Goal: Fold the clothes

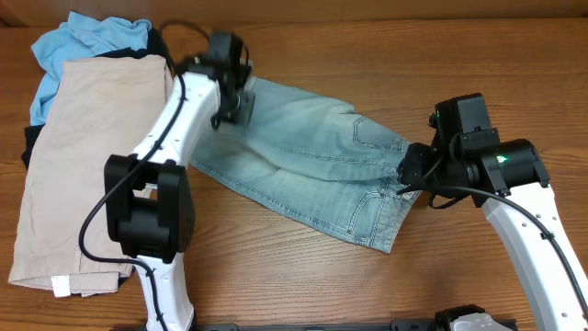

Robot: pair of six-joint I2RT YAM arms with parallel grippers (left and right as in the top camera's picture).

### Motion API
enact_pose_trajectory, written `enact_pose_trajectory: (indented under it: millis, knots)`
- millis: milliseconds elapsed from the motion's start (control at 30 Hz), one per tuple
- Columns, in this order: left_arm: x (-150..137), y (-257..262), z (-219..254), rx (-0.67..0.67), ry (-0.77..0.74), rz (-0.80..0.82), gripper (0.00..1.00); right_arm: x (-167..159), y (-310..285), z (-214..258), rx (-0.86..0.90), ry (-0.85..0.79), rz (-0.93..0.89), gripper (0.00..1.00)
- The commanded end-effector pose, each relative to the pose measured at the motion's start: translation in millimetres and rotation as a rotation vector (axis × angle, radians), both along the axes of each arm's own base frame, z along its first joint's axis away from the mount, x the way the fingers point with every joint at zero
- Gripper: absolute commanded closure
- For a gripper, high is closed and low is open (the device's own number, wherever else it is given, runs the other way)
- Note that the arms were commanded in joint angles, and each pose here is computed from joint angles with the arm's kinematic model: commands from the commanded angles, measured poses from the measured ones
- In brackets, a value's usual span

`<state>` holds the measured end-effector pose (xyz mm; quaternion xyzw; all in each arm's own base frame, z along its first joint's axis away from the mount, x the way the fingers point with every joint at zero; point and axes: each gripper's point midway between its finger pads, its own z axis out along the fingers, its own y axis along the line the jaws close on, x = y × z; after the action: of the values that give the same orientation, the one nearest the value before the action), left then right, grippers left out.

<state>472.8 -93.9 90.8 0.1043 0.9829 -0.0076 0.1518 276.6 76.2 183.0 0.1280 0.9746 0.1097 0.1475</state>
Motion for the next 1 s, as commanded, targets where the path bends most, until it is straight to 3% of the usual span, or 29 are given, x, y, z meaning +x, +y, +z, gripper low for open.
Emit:
enact_pose_trajectory:
  millis: [0,300,467,800,900,967]
  knots:
    - [24.3,-10.3,64.4,-0.086,-0.132,0.039,0.96,-2.1,-0.8,-5.7,-0.009,0.01,-0.007,0.51]
    - [52.3,-22.6,104.5,-0.146,-0.28,0.037,0.96,-5.0,-4.2,-60.4,-0.043,0.095,-0.007,0.51]
    - [51.0,-27.2,104.3,-0.146,-0.278,0.028,0.96,-12.1,-23.3,-98.5,-0.143,0.158,-0.042,0.44]
    - [40.6,-17.5,96.0,-0.096,-0.229,0.044,0.96,-17.2,-44.0,-150.2,-0.155,0.204,-0.107,0.44]
    - [37.6,-13.6,94.0,-0.079,-0.215,0.051,0.96,-10.1,-40.8,-151.8,-0.136,0.171,-0.104,0.45]
    - [35.5,-13.1,92.7,-0.076,-0.205,0.051,0.96,-4.9,-35.0,-150.7,-0.104,0.151,-0.097,0.53]
